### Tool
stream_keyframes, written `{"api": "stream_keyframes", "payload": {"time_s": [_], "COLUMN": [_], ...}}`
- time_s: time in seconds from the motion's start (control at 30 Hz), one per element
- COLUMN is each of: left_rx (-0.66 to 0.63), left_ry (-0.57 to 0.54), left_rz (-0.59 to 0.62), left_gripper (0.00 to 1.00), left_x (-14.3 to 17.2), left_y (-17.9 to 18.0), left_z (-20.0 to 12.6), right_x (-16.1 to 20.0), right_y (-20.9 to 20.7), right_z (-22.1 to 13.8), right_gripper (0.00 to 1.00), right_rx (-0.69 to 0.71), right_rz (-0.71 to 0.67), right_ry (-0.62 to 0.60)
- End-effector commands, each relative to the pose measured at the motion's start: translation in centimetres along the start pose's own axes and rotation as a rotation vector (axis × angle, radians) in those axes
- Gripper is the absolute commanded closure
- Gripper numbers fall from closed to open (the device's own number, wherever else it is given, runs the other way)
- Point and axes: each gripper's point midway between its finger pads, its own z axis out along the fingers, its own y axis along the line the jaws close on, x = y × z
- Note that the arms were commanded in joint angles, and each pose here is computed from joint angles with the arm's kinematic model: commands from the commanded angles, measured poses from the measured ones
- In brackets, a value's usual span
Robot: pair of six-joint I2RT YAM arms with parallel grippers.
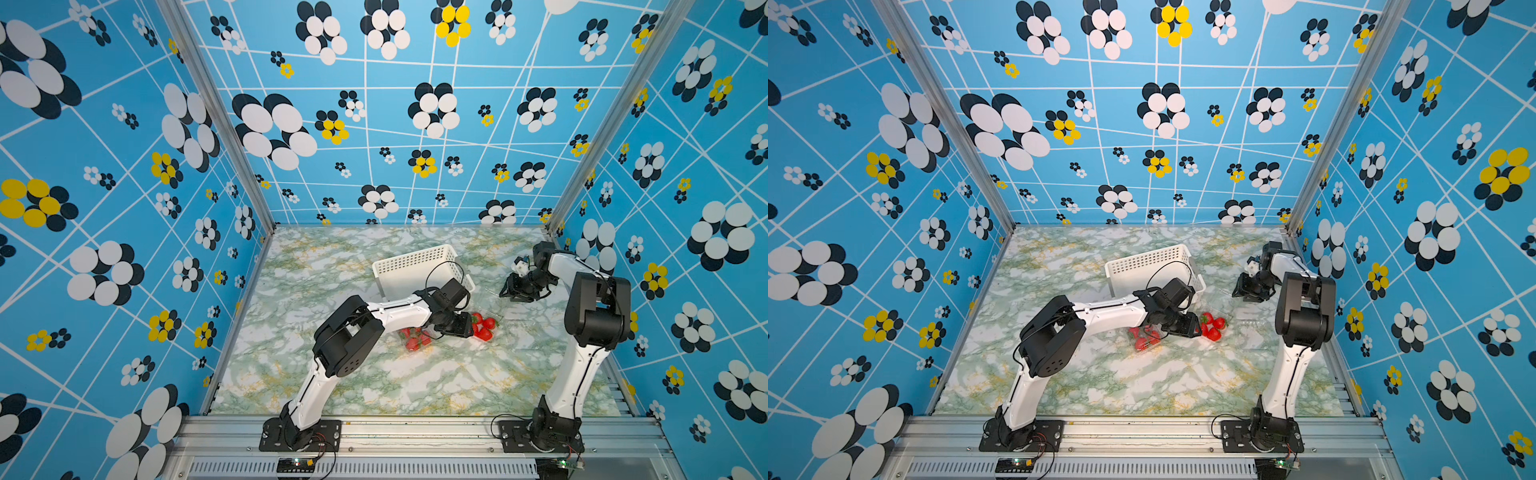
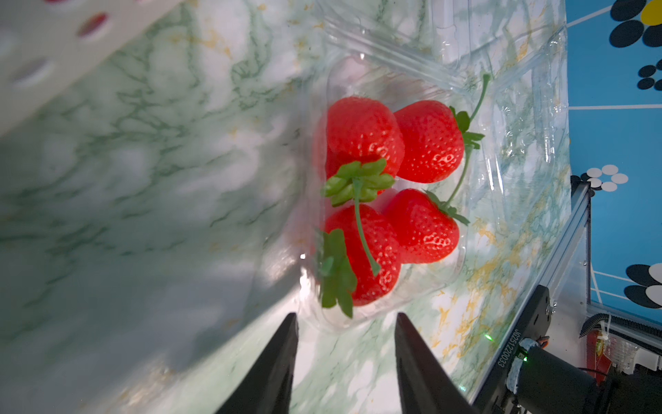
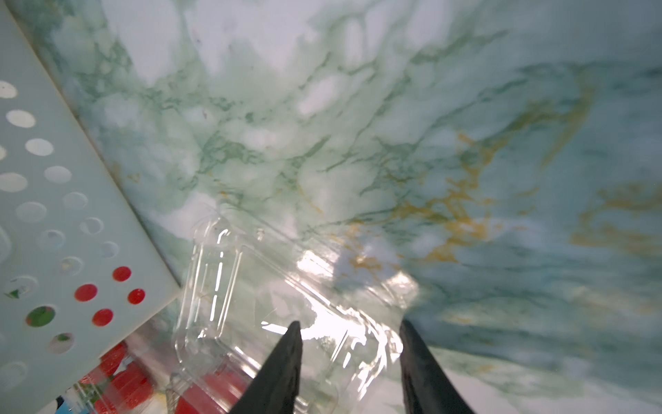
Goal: Pack strawberries into containers
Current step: Adjust the packing box at the center of the board.
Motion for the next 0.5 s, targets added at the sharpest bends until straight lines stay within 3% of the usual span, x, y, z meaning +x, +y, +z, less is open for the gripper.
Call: {"api": "stream_keyframes", "payload": {"time_s": [0.0,0.47], "left_rx": [-0.015,-0.055], "left_ry": [0.022,0.008], "left_rz": [-0.026,-0.060], "left_gripper": [0.55,0.56], "left_x": [0.2,1.1], "left_y": [0.8,1.3], "left_z": [0.6,-1.0], "right_x": [1.0,0.7], "right_y": [0.8,1.4], "right_z": [-0.2,-1.9], "right_gripper": [0.55,0.56], "right_rx": [-0.063,-0.085], "right_rz": [0.046,0.088], "right_ry": [0.011,-0.028]}}
